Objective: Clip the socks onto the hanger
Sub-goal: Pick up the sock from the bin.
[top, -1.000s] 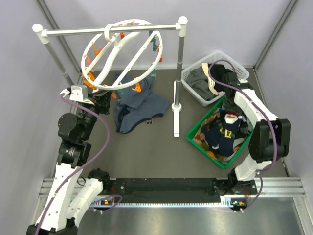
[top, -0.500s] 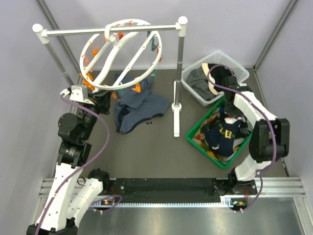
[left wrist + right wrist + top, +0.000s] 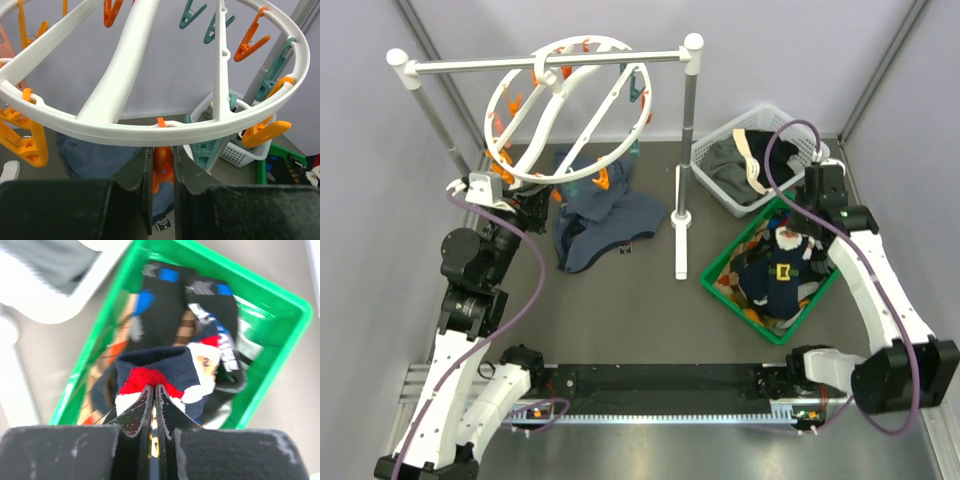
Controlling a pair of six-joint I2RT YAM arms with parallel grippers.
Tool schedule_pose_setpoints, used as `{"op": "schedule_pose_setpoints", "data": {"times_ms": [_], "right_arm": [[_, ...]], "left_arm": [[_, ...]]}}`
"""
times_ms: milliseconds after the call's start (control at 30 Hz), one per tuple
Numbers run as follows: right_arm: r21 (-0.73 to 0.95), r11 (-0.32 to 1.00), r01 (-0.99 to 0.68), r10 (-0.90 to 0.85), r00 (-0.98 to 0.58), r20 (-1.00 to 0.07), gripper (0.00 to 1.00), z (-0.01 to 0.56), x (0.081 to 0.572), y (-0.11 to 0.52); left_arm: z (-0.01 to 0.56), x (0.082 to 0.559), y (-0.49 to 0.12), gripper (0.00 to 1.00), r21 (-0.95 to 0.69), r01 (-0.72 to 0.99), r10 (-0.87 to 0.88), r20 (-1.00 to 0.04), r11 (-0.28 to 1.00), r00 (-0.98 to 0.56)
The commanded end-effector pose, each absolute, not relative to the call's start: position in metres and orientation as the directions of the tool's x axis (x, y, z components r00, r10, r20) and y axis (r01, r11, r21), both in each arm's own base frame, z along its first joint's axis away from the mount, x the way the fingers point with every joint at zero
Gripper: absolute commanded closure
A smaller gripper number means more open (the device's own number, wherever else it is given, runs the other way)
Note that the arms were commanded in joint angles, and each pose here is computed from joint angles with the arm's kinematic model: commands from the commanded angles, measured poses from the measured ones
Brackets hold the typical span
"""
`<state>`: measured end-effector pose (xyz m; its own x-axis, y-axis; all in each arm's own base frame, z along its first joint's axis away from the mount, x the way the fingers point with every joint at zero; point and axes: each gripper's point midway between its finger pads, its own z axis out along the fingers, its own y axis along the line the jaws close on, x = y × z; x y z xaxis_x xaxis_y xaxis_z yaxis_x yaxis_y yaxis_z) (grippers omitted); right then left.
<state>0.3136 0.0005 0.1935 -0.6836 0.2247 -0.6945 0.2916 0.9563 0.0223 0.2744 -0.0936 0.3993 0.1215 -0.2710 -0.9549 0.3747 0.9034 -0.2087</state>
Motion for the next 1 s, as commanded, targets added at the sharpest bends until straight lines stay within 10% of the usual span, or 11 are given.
{"op": "schedule_pose_setpoints", "data": {"times_ms": [0,500,967], "right_arm": [[0.156,0.987,0.034,0.148,-0.559,-0.816,1.0,0.236,0.32,0.043],[0.029,0.623,-0.782,-0.058,-0.083,-0.995,1.0,0.326,0.233,0.23],[-0.093,0.302,-0.949,0.145,0.143,-0.979,1.0,0.378,0.203,0.36]], "left_arm": [[0.416,0.272,-0.101,1.0,-0.212,0.421,-0.298,-0.943,0.882,0.15],[0.433,0.271,-0.116,1.0,-0.261,0.485,-0.347,-0.933,0.835,0.096],[0.448,0.267,-0.126,1.0,-0.343,0.531,-0.43,-0.902,0.775,0.045]]}}
